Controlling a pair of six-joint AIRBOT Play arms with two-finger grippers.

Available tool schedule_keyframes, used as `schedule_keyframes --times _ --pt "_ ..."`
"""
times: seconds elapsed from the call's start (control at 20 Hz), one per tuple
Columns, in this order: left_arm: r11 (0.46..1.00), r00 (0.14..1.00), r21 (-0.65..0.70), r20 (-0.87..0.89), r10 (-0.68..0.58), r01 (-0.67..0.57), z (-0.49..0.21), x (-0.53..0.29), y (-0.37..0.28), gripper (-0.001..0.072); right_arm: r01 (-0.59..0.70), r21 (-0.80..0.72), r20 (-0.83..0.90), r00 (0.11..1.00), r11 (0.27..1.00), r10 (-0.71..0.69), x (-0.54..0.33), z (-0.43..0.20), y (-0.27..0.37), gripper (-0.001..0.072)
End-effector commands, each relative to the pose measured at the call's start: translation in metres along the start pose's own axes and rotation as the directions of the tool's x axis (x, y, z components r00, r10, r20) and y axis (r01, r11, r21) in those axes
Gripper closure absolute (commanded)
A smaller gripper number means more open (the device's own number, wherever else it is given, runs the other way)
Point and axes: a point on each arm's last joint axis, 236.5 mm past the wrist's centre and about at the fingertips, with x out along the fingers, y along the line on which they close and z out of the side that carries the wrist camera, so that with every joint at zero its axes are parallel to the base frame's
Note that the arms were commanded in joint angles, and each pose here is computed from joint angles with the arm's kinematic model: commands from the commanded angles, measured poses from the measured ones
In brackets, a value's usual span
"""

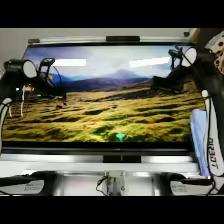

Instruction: Fold the shirts.

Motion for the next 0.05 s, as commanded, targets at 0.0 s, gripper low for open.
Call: schedule_keyframes --times 0.0 --pt "1.000 1.000 0.016 0.019 0.003 -0.004 0.0004 -0.0068 0.0050 0.0005 -0.005 0.000 -0.001 1.000 1.000 0.005 0.0002 -0.0002 0.0019 0.0036"
